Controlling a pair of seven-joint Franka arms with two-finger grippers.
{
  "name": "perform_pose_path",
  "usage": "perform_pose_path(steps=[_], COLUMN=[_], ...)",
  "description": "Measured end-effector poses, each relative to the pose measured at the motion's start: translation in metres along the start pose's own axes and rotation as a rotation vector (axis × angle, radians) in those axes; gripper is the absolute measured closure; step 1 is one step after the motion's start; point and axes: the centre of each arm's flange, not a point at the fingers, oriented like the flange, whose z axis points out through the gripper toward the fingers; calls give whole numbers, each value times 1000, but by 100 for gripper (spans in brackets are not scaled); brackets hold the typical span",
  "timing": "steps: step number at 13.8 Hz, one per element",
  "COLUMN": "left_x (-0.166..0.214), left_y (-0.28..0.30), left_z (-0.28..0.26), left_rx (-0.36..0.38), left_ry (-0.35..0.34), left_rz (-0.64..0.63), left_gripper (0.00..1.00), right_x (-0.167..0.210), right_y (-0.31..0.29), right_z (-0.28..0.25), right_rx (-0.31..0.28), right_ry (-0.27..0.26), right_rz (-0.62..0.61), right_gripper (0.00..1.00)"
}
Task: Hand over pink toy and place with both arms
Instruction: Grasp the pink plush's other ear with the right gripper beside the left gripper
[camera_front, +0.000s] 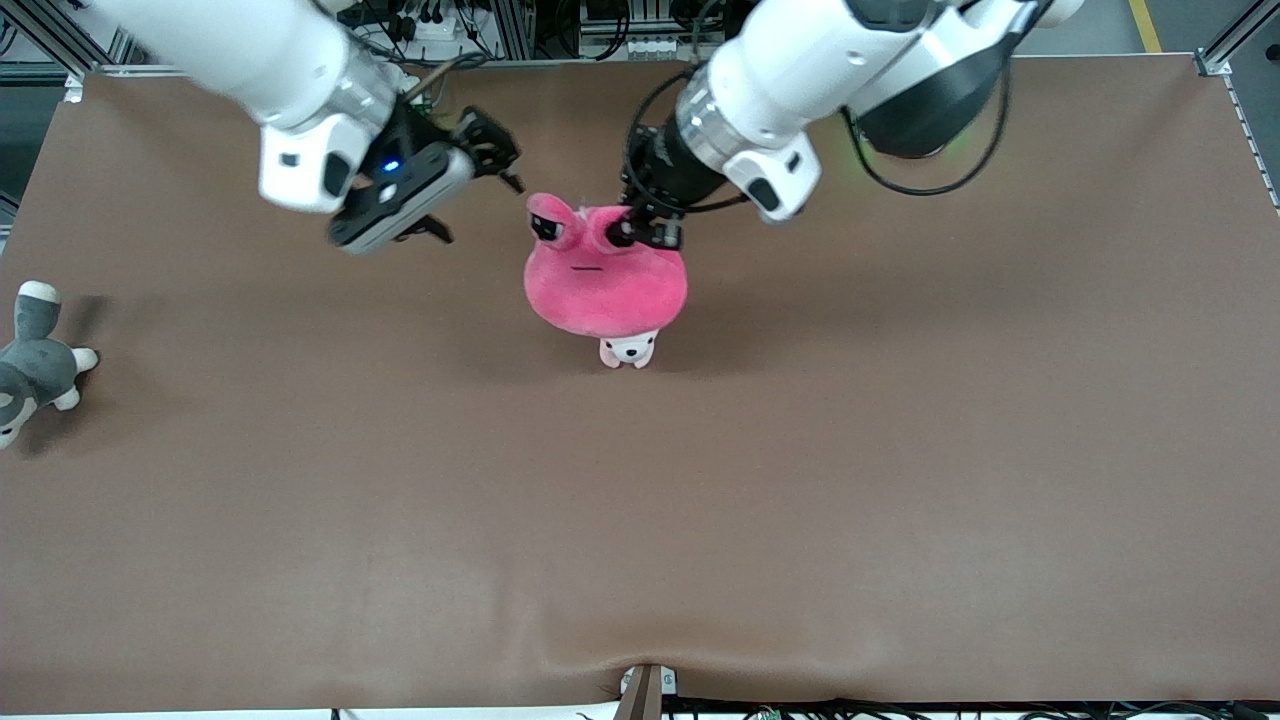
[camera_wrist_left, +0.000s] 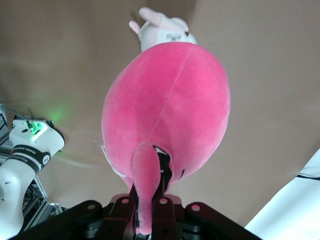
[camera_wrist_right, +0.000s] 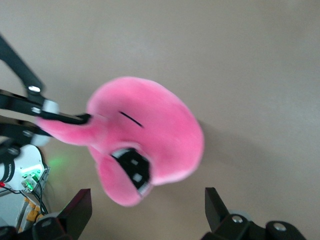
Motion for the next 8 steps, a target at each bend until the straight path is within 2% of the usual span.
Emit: perform_pose_path(steps=[5, 8], left_x=[-8, -11], left_y=[-11, -15], left_z=[3, 5], left_rx=[7, 11], left_ry=[-3, -2], left_rz=[15, 22], left_gripper=[89, 89], right_x=[0, -4], right_y=[10, 5], right_z=[3, 17], right_rx=[-21, -18], right_ry=[-10, -54], right_rz=[-152, -177], right_gripper=[0, 0])
